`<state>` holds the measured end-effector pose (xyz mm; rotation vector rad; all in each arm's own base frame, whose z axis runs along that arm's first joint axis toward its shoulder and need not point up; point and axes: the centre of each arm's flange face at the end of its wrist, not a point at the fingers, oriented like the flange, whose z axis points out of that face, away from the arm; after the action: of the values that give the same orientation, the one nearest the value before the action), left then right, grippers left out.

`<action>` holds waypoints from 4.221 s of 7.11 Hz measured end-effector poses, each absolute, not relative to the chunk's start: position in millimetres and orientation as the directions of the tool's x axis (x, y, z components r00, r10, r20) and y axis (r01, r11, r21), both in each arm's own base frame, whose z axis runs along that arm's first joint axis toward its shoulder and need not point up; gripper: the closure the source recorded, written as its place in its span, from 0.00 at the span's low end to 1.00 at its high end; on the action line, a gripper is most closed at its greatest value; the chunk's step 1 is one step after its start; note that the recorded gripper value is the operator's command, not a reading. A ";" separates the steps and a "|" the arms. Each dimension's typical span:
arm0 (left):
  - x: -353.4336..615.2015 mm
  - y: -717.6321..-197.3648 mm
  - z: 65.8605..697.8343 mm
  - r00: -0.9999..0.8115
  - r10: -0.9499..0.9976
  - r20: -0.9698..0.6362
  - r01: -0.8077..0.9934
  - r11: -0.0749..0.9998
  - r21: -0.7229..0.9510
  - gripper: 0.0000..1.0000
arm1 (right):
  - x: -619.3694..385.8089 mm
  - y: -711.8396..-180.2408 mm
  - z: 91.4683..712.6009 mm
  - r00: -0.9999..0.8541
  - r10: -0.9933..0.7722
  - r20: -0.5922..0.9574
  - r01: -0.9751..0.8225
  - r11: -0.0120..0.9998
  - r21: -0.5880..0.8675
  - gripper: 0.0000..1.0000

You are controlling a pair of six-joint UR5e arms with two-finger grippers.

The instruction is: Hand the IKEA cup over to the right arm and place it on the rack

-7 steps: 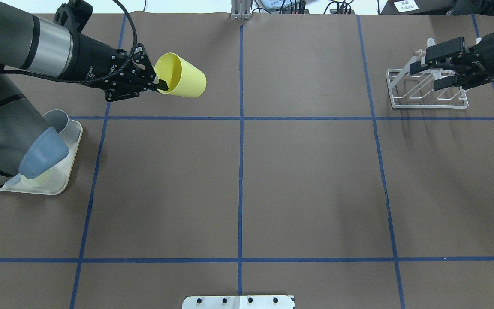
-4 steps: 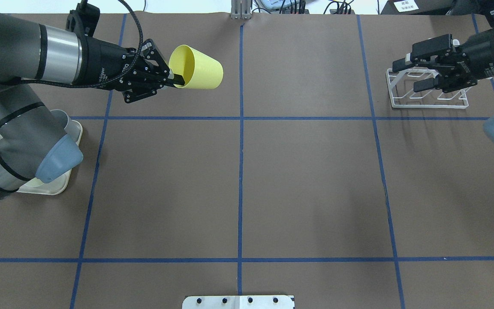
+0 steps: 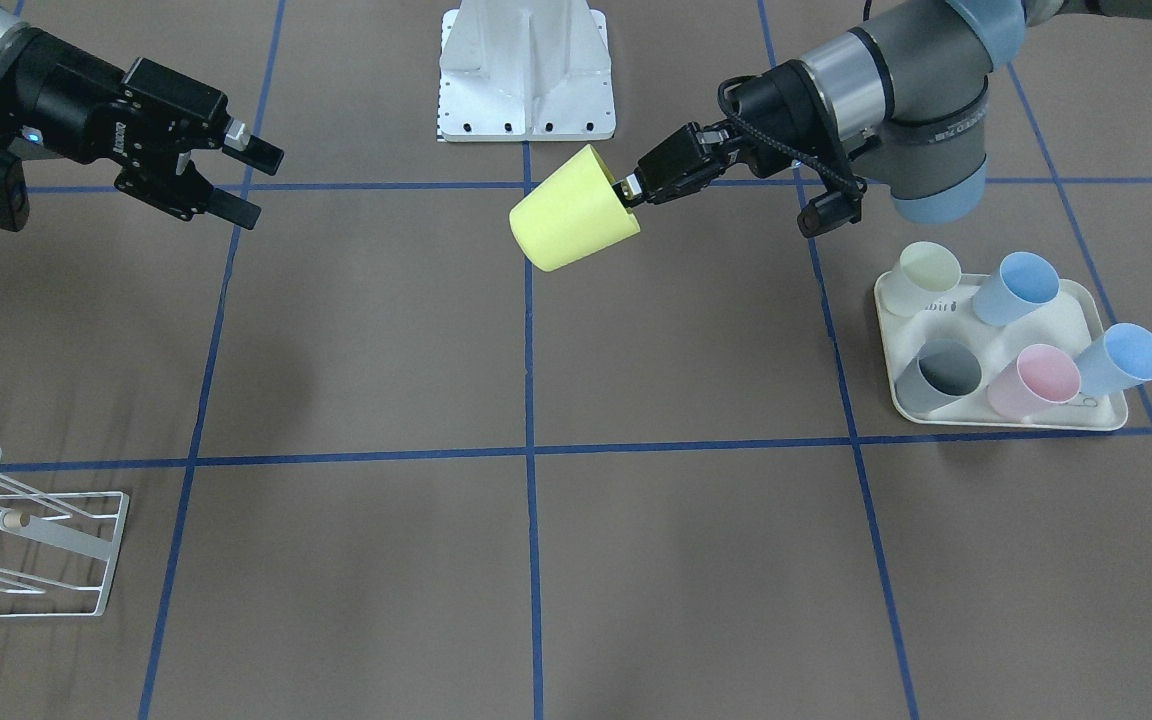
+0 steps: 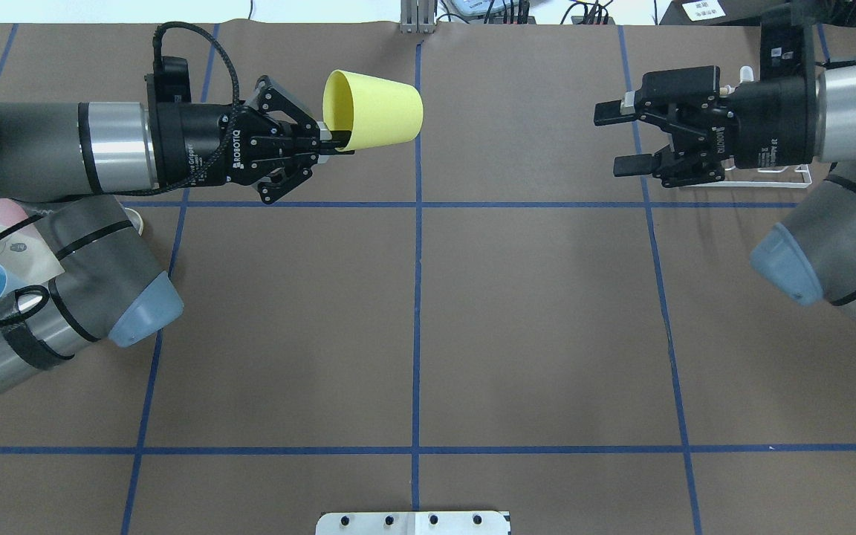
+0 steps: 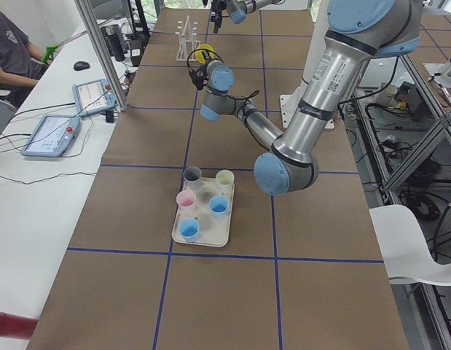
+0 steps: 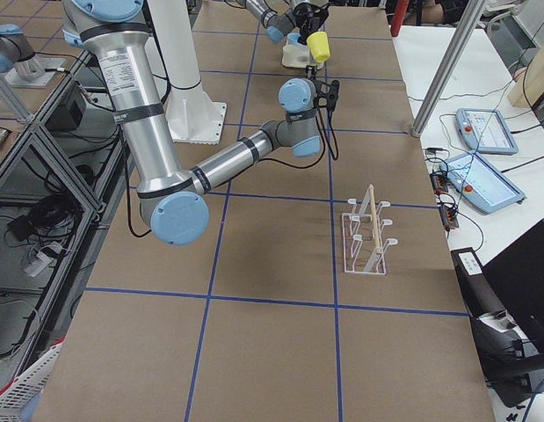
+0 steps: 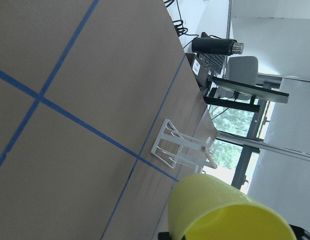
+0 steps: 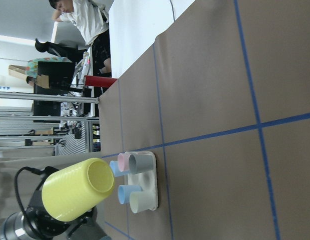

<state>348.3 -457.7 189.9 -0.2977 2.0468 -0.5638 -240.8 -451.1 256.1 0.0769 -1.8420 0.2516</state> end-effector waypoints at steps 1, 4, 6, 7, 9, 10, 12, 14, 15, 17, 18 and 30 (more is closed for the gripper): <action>349.2 -455.8 187.2 -0.542 -0.439 -0.717 -0.022 0.860 -0.510 1.00 | -254.8 -439.8 249.6 -0.347 0.077 0.935 -0.169 0.975 -0.143 0.01; 374.8 -442.3 183.5 -0.628 -0.484 -0.610 -0.181 0.853 -0.490 1.00 | -285.4 -408.1 235.6 -0.532 0.099 0.841 -0.129 0.972 -0.195 0.01; 386.4 -425.0 180.6 -0.668 -0.543 -0.509 -0.296 0.822 -0.487 1.00 | -293.6 -401.8 223.4 -0.586 0.096 0.805 -0.120 0.972 -0.203 0.01; 388.4 -420.3 176.9 -0.670 -0.566 -0.481 -0.335 0.809 -0.484 1.00 | -296.0 -400.2 216.3 -0.598 0.092 0.796 -0.113 0.974 -0.197 0.01; 393.2 -411.0 172.5 -0.661 -0.601 -0.449 -0.393 0.787 -0.475 1.00 | -299.1 -399.1 201.8 -0.617 0.079 0.783 -0.104 0.978 -0.181 0.01; 395.7 -405.9 170.6 -0.655 -0.617 -0.437 -0.419 0.778 -0.469 1.00 | -299.9 -399.0 197.4 -0.623 0.076 0.779 -0.101 0.979 -0.176 0.01; 399.6 -395.4 169.4 -0.644 -0.640 -0.420 -0.463 0.762 -0.452 1.00 | -302.5 -397.7 193.8 -0.626 0.074 0.776 -0.095 0.981 -0.171 0.01; 404.8 -387.2 168.0 -0.633 -0.653 -0.415 -0.484 0.753 -0.446 1.00 | -304.9 -395.5 189.7 -0.631 0.073 0.773 -0.088 0.982 -0.165 0.01; 407.4 -384.3 167.6 -0.629 -0.657 -0.415 -0.490 0.750 -0.445 1.00 | -307.2 -394.4 186.6 -0.634 0.073 0.770 -0.083 0.983 -0.162 0.01; 412.7 -379.2 164.5 -0.623 -0.664 -0.414 -0.501 0.745 -0.441 1.00 | -312.3 -390.9 183.9 -0.636 0.078 0.767 -0.070 0.985 -0.159 0.01; 415.4 -376.6 163.3 -0.620 -0.667 -0.413 -0.506 0.742 -0.439 1.00 | -313.8 -389.7 183.5 -0.637 0.080 0.767 -0.067 0.985 -0.158 0.01; 417.5 -377.8 161.1 -0.660 -0.659 -0.361 -0.489 0.741 -0.460 0.08 | -313.7 -385.1 182.4 -0.654 0.072 0.753 -0.062 0.987 -0.149 0.80</action>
<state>417.5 -377.8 161.1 -0.8671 2.4272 -0.4430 -313.7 -385.1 182.4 -0.0070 -2.2742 0.2033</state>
